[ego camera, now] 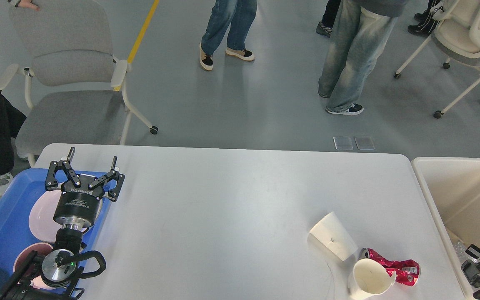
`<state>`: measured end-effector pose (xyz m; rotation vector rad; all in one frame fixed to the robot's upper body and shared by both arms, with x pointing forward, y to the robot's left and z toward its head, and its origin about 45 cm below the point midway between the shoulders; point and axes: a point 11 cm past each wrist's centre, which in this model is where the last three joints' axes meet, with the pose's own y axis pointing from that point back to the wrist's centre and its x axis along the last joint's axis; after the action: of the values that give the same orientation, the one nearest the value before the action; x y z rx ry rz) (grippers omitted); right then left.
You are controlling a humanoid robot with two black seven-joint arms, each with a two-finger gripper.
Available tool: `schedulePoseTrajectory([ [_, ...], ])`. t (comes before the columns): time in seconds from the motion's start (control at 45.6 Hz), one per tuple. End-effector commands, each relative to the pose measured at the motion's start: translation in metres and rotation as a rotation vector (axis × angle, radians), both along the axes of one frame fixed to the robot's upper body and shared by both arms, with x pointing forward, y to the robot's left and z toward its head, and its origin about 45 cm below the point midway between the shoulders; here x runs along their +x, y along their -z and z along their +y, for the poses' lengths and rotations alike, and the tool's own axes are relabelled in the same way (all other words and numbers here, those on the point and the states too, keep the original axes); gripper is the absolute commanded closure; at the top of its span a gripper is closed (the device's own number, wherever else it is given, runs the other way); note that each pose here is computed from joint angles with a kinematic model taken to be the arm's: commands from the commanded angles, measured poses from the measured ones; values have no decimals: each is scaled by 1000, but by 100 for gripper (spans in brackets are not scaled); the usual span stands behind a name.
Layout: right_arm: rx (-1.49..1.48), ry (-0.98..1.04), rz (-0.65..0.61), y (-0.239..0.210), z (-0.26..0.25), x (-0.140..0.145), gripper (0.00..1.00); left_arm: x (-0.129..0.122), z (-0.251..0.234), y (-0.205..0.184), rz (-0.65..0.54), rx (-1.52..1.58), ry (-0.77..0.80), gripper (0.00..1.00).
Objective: Tidy desktop
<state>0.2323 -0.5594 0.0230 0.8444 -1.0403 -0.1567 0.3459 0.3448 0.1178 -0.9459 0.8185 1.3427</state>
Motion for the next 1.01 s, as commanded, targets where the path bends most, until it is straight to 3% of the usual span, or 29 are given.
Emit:
schedulePoseTrajectory([
  [0.0, -16, -2, -23, -3, 0, 4, 0, 0, 0, 0, 0, 0, 0, 4],
  [0.57, 15, 17, -29, -10, -2, 13, 0, 0, 0, 0, 0, 0, 0, 4],
  [0.767, 120, 52, 20, -47, -9, 39, 0, 0, 0, 0, 0, 0, 0, 4],
  [0.986, 225, -108, 197, -124, 21, 105, 0, 0, 0, 0, 0, 0, 0, 4],
])
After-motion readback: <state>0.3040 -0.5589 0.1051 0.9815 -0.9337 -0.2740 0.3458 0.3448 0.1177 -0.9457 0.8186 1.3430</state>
